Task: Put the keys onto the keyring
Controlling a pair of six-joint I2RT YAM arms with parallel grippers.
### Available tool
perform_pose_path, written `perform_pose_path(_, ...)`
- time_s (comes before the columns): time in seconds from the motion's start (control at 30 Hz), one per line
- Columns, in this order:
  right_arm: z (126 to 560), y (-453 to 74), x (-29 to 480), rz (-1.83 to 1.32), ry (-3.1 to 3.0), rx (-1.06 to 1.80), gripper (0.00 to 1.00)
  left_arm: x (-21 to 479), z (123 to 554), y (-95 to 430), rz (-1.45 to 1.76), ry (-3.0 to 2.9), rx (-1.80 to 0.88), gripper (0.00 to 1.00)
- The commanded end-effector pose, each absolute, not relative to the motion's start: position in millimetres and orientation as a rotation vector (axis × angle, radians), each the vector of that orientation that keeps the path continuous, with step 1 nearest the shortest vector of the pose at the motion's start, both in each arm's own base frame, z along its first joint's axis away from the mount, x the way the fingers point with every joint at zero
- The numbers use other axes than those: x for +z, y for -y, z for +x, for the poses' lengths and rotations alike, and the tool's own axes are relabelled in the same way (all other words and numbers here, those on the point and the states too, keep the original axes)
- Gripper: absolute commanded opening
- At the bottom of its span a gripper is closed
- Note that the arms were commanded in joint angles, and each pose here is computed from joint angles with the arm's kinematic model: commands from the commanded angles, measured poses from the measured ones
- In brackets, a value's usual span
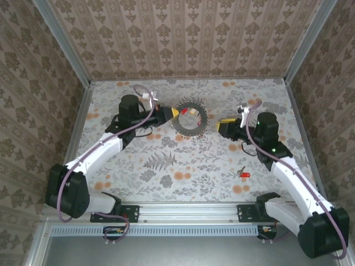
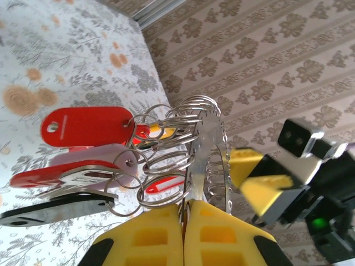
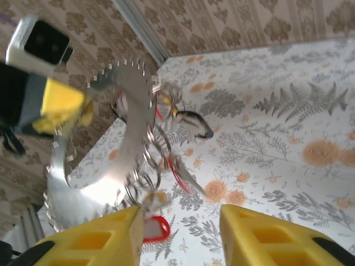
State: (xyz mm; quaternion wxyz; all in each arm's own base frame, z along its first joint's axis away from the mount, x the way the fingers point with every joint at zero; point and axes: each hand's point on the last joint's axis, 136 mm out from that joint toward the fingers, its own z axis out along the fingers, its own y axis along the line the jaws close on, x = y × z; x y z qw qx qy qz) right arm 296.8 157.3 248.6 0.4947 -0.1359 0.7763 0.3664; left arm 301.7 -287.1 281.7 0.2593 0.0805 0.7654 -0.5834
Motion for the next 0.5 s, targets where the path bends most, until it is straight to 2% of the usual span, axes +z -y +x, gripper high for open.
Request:
perform_pose_path(0.0, 278.9, -170.2, 252.5, -0.630, -1.641, 0.721, 0.36, 326.0, 288.7, 288.0, 0.383, -1.951, -1.603, 0.00)
perform_pose_path(0.1, 254.2, -186.7, 245.6, -0.847, -1.509, 0.609, 0.30, 334.7, 283.4, 288.8, 0.441, -1.930, -1.604, 0.00)
perform_pose_path(0.23, 238.9, -200.3, 249.1, -0.934, -1.384, 0.528, 0.24, 346.8, 277.7, 287.6, 0.505, -1.893, -1.573, 0.00)
perform_pose_path(0.47, 216.3, -226.4, 253.7, -1.033, -1.249, 0.537, 0.22, 358.9, 267.3, 289.9, 0.594, -1.873, -1.558, 0.00)
